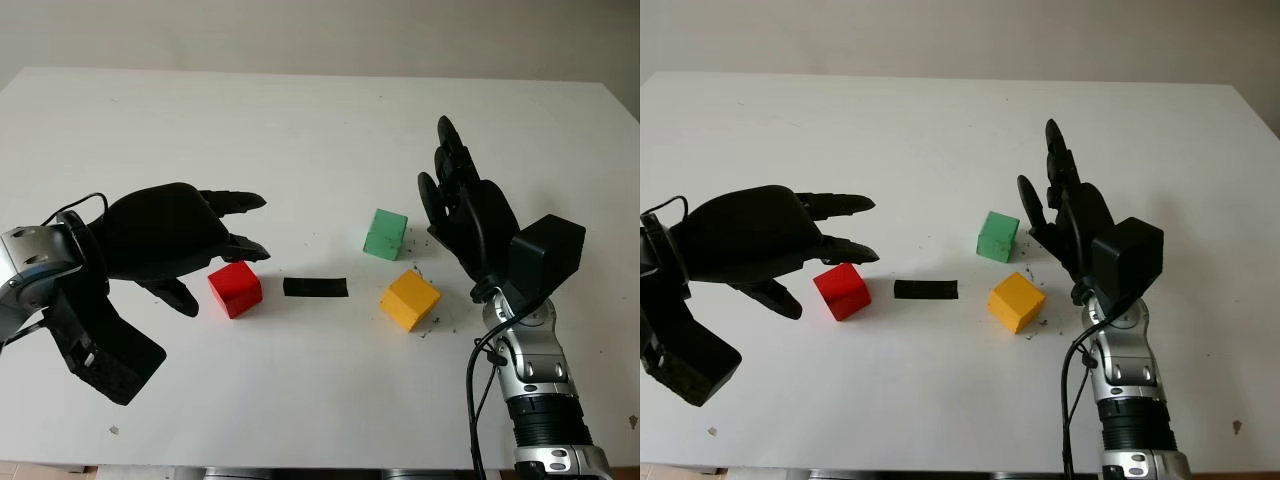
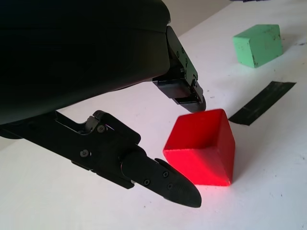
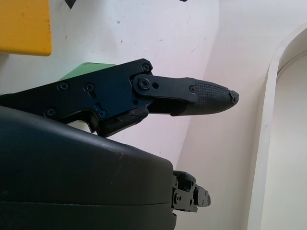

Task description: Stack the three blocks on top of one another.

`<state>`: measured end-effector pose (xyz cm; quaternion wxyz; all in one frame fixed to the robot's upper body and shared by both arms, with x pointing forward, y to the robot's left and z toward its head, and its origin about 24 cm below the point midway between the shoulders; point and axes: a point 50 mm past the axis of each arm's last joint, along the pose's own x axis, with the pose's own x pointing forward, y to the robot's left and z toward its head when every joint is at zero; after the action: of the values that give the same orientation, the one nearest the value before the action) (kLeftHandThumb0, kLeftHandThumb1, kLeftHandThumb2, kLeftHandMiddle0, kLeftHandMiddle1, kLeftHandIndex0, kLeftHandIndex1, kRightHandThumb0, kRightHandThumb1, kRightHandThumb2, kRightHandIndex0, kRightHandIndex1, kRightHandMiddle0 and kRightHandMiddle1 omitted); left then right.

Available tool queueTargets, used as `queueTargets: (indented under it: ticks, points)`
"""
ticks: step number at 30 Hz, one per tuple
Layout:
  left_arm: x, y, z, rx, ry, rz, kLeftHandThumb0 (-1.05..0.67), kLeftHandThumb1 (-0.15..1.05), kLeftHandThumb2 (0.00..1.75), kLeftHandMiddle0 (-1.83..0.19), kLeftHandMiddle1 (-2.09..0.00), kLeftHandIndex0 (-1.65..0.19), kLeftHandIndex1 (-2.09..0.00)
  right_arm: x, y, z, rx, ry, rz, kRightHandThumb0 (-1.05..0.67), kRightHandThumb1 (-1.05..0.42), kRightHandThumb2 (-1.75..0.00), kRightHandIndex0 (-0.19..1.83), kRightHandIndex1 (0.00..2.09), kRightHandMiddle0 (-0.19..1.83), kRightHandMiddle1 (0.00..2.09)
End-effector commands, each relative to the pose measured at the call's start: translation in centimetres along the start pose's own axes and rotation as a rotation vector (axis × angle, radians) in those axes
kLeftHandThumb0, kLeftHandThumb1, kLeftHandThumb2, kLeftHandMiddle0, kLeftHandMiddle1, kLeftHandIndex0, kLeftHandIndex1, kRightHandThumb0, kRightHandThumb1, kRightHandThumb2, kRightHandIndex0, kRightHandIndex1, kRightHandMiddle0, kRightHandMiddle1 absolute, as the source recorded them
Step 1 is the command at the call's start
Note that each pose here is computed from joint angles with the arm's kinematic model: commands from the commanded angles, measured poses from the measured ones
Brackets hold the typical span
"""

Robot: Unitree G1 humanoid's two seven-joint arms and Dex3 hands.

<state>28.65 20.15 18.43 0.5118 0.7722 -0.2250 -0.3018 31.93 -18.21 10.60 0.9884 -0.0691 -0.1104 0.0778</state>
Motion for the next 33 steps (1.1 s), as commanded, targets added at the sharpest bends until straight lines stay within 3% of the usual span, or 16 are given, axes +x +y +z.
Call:
queueTargets:
  ticks: [1,11,15,18,25,33]
  points:
    - [0.3,0.2,-0.2,0.009,-0.004,0.021,-0.58,0.85,0.06,-0.16,-0.06,-0.66,-0.14,-0.1,-0.2,0.4,-0.003,-0.027,-0.006,-0.68,-1.05,-0.49,-0.18,0.05,-0.13,0.05]
    - [0.8,-0.9,-0.5,-0.058,-0.012,0.054,-0.59,0.87,0.06,-0.23,-0.07,-0.81,-0.25,-0.2,-0.2,0.3,0.009,-0.027,-0.01,-0.68,-1.05,-0.48,-0.19,0.05,-0.13,0.05]
    - [0.8,-1.1,-0.5,-0.081,-0.016,0.067,-0.53,0.91,0.06,-0.28,-0.06,-0.62,-0.87,-0.2,-0.1,0.3,0.005,-0.021,-0.009,-0.67,-1.05,-0.48,-0.19,0.05,-0.13,0.05]
    - [0.7,-1.0,-0.6,-0.098,-0.012,0.065,-0.46,0.94,0.06,-0.28,-0.05,-0.59,-1.08,-0.2,-0.1,0.3,0.007,-0.014,-0.011,-0.68,-1.05,-0.48,-0.19,0.05,-0.13,0.05]
    - [0.6,-0.4,-0.9,-0.134,-0.012,0.119,-0.37,0.92,0.05,-0.32,-0.07,-0.55,-1.16,-0.3,0.2,0.3,0.018,-0.004,-0.011,-0.66,-1.05,-0.47,-0.19,0.03,-0.14,0.05]
    - [0.8,0.4,-1.3,-0.498,-0.03,0.107,-0.41,0.97,0.06,-0.24,-0.03,-0.44,-1.25,-0.5,0.2,0.2,-0.008,0.006,-0.029,-0.66,-1.05,-0.47,-0.19,0.04,-0.13,0.06]
